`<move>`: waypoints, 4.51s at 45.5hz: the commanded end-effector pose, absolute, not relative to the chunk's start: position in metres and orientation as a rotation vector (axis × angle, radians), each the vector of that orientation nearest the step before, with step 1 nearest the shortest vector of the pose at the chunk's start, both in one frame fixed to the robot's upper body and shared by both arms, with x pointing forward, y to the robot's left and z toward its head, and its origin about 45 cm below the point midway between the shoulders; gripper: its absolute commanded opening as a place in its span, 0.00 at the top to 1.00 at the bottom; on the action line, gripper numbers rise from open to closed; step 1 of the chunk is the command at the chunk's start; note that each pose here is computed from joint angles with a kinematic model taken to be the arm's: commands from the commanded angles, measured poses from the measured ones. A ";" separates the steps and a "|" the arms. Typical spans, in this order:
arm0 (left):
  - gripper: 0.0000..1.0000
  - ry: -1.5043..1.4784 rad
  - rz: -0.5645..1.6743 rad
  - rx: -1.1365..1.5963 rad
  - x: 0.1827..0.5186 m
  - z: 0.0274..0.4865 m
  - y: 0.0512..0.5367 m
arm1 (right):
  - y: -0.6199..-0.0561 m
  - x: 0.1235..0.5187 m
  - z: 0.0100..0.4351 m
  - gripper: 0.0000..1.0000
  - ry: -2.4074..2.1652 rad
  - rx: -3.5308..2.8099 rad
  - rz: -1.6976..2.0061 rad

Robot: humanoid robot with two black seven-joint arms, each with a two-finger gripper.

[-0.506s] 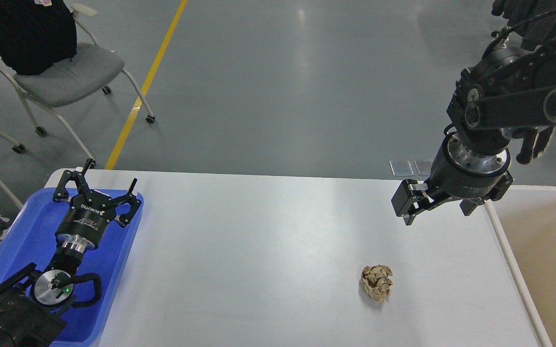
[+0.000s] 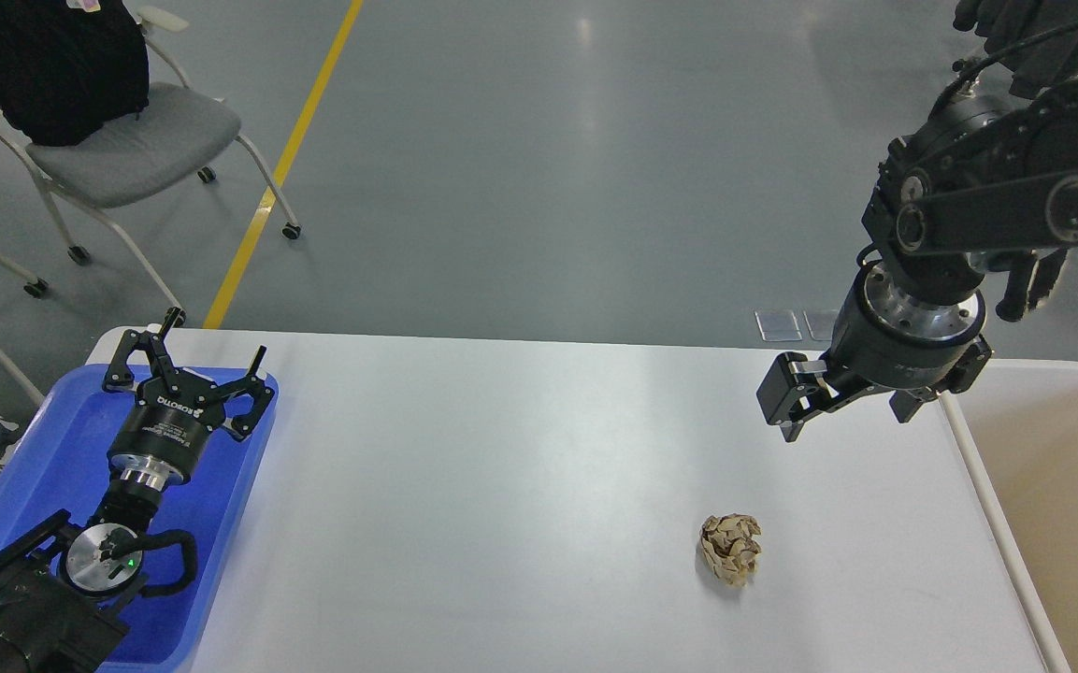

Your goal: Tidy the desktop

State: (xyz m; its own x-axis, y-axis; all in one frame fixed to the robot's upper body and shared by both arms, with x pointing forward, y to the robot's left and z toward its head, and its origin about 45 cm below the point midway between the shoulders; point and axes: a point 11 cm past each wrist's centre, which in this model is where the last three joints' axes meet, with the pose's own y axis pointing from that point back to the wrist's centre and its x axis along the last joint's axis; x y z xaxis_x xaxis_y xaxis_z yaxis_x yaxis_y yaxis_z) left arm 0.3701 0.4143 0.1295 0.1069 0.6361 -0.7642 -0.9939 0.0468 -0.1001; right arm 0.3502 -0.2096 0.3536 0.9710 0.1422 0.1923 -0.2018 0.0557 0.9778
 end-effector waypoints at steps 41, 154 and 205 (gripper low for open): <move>0.01 0.621 1.372 -0.732 0.370 0.129 0.414 | -0.183 0.379 0.207 0.00 -0.131 1.637 0.180; 0.01 0.621 1.372 -0.732 0.370 0.129 0.414 | -0.224 0.363 0.084 0.29 -0.317 1.632 0.141; 0.01 0.622 1.370 -0.732 0.370 0.129 0.414 | -0.188 0.371 0.214 1.00 -0.120 1.603 0.278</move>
State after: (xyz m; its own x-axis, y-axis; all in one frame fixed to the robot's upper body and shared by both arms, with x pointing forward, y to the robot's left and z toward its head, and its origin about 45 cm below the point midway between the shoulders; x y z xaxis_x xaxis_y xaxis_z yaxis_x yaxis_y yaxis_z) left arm 0.3702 0.4140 0.1295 0.1080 0.6357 -0.7644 -0.9938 0.0494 -0.0994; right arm 0.3701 -0.1960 0.1520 0.9661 0.0102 0.2581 -0.2567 -0.0753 0.9636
